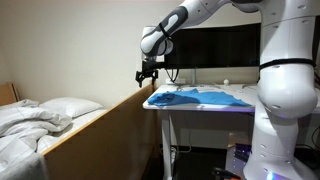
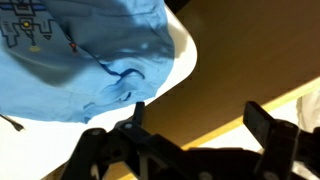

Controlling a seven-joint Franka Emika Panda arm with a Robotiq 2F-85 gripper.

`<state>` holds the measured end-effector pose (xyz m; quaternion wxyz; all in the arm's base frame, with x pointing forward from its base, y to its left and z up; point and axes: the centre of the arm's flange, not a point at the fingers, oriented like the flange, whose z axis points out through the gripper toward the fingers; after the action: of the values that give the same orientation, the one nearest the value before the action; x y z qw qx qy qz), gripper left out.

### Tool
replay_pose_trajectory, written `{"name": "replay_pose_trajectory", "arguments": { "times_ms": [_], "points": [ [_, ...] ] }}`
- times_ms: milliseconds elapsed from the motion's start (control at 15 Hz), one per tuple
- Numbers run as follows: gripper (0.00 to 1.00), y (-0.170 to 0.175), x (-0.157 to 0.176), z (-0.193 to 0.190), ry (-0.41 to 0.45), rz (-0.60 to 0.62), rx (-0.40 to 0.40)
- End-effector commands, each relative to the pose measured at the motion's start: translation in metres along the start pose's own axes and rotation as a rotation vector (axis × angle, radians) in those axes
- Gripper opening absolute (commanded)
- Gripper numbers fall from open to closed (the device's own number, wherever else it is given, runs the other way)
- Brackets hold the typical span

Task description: Put the blue cloth on the edge of the bed

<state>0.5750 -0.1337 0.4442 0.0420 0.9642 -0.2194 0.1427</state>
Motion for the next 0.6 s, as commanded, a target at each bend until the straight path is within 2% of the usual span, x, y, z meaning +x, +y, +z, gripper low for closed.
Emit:
{"name": "replay_pose_trajectory", "arguments": {
  "times_ms": [0,533],
  "points": [
    [1.00,0.008,0.021,-0.009,-0.036,0.162,-0.074],
    [1.00,0.044,0.056,0.006,-0.007,0.425,-0.102]
  ]
}}
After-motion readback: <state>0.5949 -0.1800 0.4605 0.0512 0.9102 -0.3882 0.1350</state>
